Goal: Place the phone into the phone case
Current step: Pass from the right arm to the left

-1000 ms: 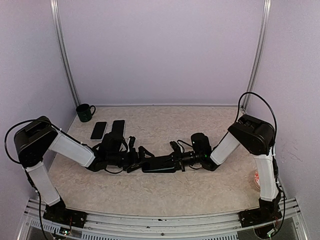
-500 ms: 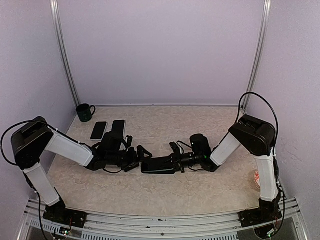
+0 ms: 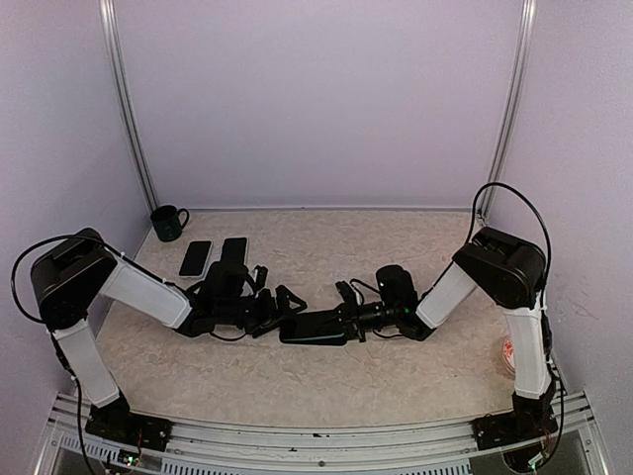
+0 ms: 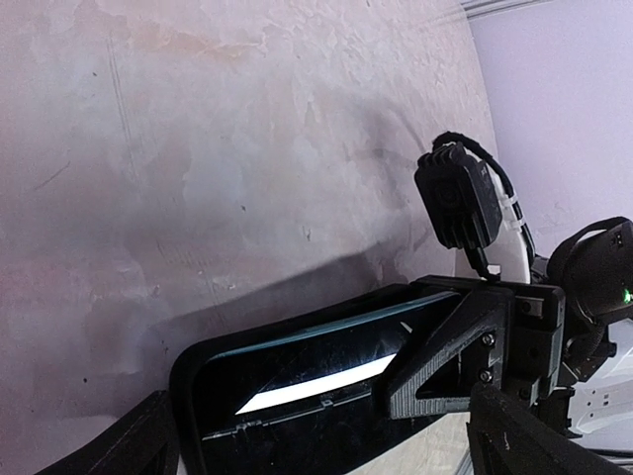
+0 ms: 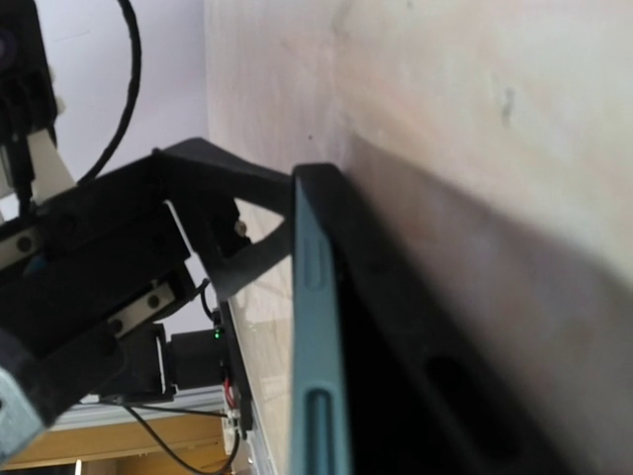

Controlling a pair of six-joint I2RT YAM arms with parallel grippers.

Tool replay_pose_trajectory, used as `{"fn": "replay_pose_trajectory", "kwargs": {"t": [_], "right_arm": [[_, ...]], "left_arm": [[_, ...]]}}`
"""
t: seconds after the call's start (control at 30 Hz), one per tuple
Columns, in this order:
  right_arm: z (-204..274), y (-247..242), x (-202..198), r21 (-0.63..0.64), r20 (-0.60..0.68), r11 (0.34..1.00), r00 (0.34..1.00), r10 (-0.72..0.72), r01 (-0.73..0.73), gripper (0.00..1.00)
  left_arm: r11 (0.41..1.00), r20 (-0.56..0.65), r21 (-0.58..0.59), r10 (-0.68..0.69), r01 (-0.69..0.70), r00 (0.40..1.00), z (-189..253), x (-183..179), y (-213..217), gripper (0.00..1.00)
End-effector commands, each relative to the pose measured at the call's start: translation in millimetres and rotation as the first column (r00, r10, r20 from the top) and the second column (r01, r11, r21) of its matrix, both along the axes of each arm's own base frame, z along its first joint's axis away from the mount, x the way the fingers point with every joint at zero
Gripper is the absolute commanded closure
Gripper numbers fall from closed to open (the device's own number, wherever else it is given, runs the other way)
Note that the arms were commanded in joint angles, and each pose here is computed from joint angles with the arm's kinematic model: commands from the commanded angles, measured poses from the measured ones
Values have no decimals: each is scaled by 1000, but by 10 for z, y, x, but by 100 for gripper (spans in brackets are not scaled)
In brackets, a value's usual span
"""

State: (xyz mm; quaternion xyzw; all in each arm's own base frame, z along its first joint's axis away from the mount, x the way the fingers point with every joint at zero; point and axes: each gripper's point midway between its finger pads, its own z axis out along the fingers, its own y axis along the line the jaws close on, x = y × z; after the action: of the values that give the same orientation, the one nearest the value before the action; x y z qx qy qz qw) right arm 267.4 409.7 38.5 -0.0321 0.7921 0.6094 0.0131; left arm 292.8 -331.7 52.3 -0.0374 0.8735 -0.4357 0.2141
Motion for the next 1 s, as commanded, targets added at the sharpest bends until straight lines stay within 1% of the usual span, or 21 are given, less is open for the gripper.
{"fn": "replay_pose_trajectory", "kwargs": {"t": [0.0,0.2,0.3,0.6,0.83,0.97], "right_arm": [[-350,-97,-278,-107,-105,993,994,42,-53,100],[-352,-69,-285,-93,-108,994,993,53,-63,100],[-369,-74,-287,-93,-114,994,992,47,-58,100],[-219,-65,-237,-10,-122,1000,992,5,-7,100],[-224,-86,-206,-14,-123,1000,992,-14,12,100],[-189,-77,-204,-1,-115,1000,993,-8,8,100]], "left_arm": [[999,-45,2,-52,52,998,-143,-91,-118,1],[990,-15,12,-143,143,990,-71,-229,-379,1],[988,-15,10,-151,151,988,-58,-271,-415,1],[996,0,13,-87,87,996,102,-239,-256,1],[996,8,20,-90,90,996,207,-317,-159,1],[995,-13,30,-93,93,996,136,-365,-129,1]]}}
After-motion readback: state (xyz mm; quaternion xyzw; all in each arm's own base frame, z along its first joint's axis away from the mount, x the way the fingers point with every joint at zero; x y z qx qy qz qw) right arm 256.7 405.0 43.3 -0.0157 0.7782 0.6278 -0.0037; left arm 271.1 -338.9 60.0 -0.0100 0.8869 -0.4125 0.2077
